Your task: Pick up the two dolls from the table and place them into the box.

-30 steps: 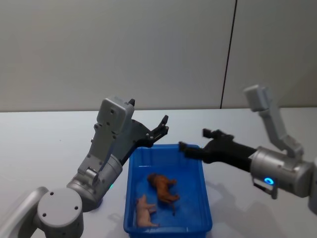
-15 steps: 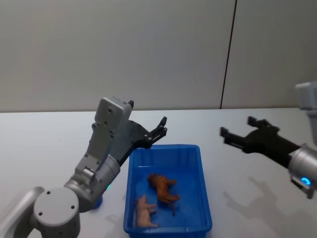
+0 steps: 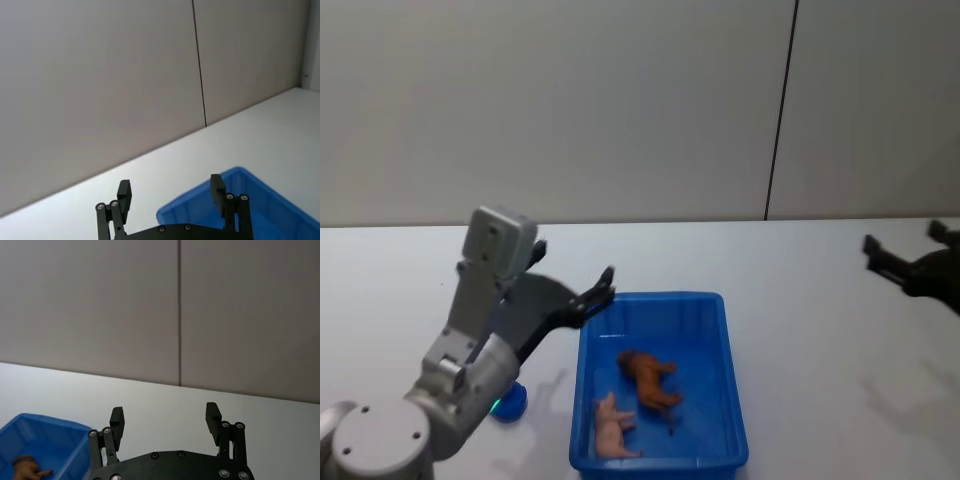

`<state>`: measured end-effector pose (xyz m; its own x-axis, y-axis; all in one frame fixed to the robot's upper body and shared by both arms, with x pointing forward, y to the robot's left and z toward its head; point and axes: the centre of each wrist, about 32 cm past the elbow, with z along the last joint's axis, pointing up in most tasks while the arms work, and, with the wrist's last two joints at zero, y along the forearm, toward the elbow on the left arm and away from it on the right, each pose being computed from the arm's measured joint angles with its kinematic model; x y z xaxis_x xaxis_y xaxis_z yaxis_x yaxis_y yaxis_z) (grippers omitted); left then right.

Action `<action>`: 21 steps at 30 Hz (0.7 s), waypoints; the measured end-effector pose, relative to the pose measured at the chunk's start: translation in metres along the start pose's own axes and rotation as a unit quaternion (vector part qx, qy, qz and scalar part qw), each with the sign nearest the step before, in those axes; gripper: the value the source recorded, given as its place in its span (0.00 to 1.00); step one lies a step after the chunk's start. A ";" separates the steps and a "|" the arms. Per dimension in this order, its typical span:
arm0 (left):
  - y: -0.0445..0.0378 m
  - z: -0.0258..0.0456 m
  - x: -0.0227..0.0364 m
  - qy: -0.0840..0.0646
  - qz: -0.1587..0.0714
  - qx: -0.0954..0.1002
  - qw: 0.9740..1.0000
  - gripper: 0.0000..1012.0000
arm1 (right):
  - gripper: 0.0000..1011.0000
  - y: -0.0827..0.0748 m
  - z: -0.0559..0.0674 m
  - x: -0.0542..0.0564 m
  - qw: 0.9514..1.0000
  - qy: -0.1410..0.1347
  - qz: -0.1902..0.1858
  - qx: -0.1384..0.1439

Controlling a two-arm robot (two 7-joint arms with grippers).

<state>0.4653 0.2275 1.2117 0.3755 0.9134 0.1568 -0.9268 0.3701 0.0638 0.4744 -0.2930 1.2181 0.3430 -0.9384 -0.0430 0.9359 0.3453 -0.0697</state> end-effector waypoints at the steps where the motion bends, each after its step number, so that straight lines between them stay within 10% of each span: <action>1: 0.0044 0.0003 0.0006 0.005 0.004 0.008 1.000 0.99 | 0.99 -0.002 0.000 0.002 1.000 -0.001 -0.006 0.002; 10: 0.0294 -0.0052 0.0035 0.036 0.027 0.066 0.997 0.99 | 0.99 -0.024 -0.004 0.023 0.996 -0.012 -0.079 0.028; 21: 0.0511 -0.0217 0.0105 0.072 0.037 0.146 0.986 0.99 | 0.99 -0.044 -0.006 0.043 0.988 -0.023 -0.143 0.054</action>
<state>0.4219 0.2596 1.1952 0.2844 0.9582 0.0317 -0.9037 0.2569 0.3425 0.4472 -0.3487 1.2131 0.0643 -0.9979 0.0093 0.9973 0.0646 0.0353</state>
